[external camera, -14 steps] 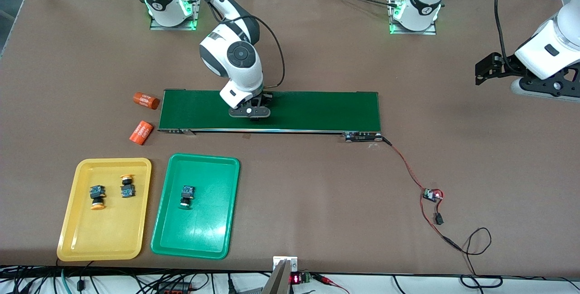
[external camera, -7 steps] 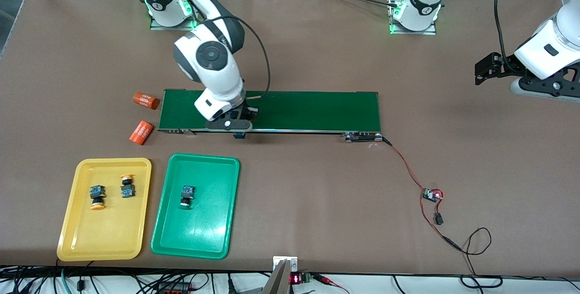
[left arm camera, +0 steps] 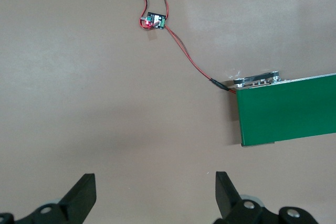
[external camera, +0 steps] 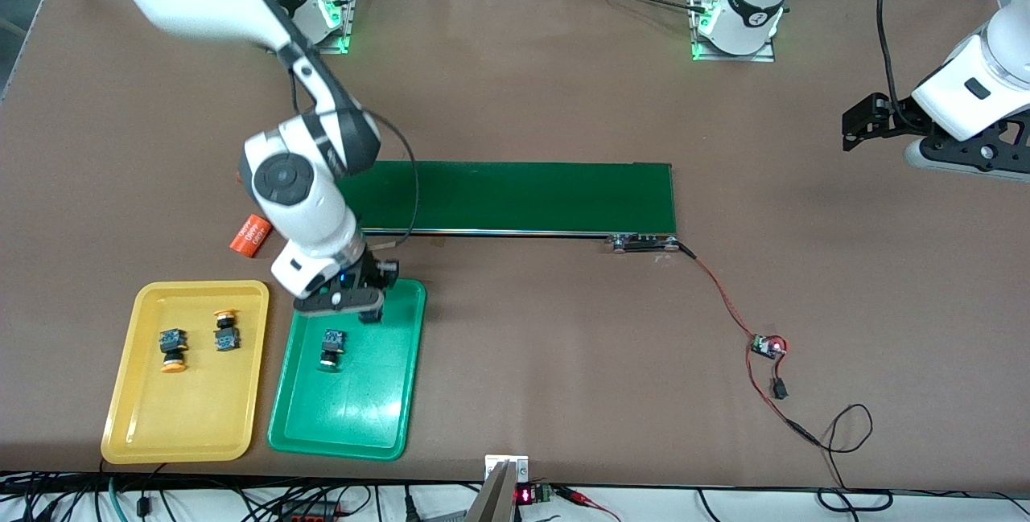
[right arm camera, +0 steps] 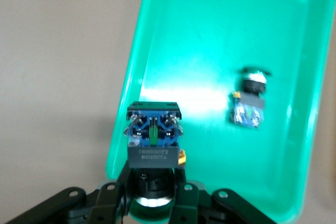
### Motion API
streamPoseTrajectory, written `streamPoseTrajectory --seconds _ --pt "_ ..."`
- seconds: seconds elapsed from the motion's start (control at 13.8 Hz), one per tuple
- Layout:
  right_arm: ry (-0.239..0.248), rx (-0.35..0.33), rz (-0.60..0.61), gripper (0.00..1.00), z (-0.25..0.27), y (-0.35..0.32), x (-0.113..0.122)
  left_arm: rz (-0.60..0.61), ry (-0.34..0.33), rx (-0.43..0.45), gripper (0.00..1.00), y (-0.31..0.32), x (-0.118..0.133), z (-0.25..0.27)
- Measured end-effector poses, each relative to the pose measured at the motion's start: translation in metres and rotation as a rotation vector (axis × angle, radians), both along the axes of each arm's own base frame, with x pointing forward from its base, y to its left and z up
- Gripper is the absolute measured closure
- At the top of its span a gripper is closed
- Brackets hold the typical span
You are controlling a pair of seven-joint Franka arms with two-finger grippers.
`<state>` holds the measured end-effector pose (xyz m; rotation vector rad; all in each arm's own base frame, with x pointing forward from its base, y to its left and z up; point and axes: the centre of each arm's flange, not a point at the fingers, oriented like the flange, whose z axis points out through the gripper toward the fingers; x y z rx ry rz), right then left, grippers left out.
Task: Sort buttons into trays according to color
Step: 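Carry the button to the green tray and release it with the right gripper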
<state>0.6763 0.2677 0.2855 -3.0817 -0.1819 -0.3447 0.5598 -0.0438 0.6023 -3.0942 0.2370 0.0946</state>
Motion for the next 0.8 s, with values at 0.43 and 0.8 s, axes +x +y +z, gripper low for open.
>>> streamPoseTrajectory --seconds 0.43,0.8 --pt "-0.025 0.013 -0.008 0.67 -0.072 -0.015 0.03 0.0 0.0 0.0 0.0 0.0 0.0 0.0" --pt "-0.037 0.008 0.005 0.22 -0.07 -0.017 0.034 0.0 0.0 0.0 0.0 0.0 0.0 0.0"
